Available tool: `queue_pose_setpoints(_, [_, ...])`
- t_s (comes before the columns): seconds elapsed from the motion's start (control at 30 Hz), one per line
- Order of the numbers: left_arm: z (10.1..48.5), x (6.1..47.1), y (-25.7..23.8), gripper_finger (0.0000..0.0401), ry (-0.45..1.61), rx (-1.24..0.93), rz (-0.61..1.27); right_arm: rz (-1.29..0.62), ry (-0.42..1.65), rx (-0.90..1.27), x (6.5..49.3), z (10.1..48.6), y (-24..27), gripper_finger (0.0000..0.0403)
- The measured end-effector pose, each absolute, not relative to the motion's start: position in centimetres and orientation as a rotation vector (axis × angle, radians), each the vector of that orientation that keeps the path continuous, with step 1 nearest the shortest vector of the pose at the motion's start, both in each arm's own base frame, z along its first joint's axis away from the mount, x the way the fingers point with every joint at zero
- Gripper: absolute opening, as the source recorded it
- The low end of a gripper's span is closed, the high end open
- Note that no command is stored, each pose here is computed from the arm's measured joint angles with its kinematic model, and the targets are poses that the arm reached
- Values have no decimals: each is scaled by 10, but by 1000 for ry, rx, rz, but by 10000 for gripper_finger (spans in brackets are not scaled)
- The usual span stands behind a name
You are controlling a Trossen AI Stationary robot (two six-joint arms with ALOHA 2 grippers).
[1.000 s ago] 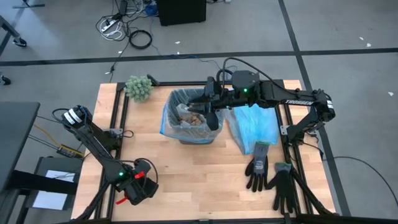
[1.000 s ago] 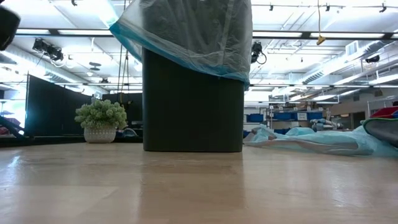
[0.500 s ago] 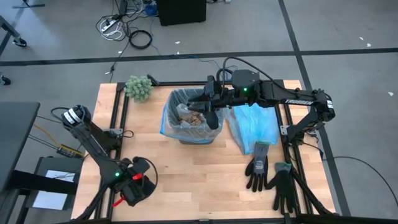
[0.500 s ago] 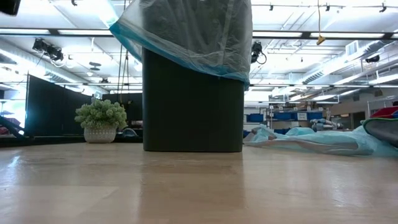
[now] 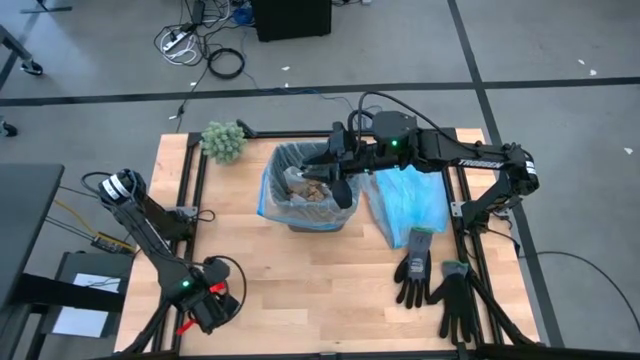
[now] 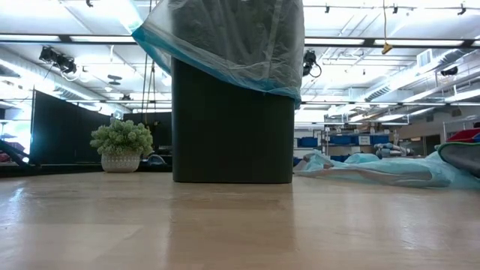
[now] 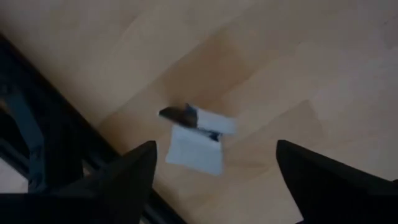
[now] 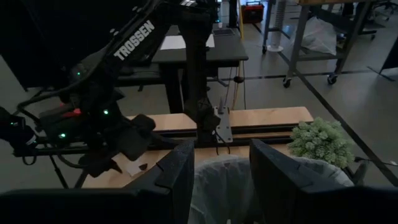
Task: Place trash/remove bag and relplace
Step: Put the white paper into the trash bin
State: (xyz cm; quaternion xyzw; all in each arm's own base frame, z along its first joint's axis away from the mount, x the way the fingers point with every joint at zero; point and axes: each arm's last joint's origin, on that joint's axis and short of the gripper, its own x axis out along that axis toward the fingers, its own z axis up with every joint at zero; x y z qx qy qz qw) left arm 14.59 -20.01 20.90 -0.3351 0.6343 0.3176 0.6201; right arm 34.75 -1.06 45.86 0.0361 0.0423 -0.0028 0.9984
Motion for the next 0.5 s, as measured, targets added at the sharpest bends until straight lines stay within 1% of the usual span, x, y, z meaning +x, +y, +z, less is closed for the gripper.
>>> queue_pose_setpoints(0.07, [205, 144, -200, 356, 1488, -776, 734, -6, 85, 72, 348, 459, -11, 142])
queue_pose_setpoints(0.17, [197, 142, -199, 363, 1500, -783, 723, -1, 89, 74, 348, 456, -10, 142])
queue_pose_setpoints(0.5, [147, 138, -204, 352, 1522, -847, 620, 12, 110, 83, 350, 451, -10, 142])
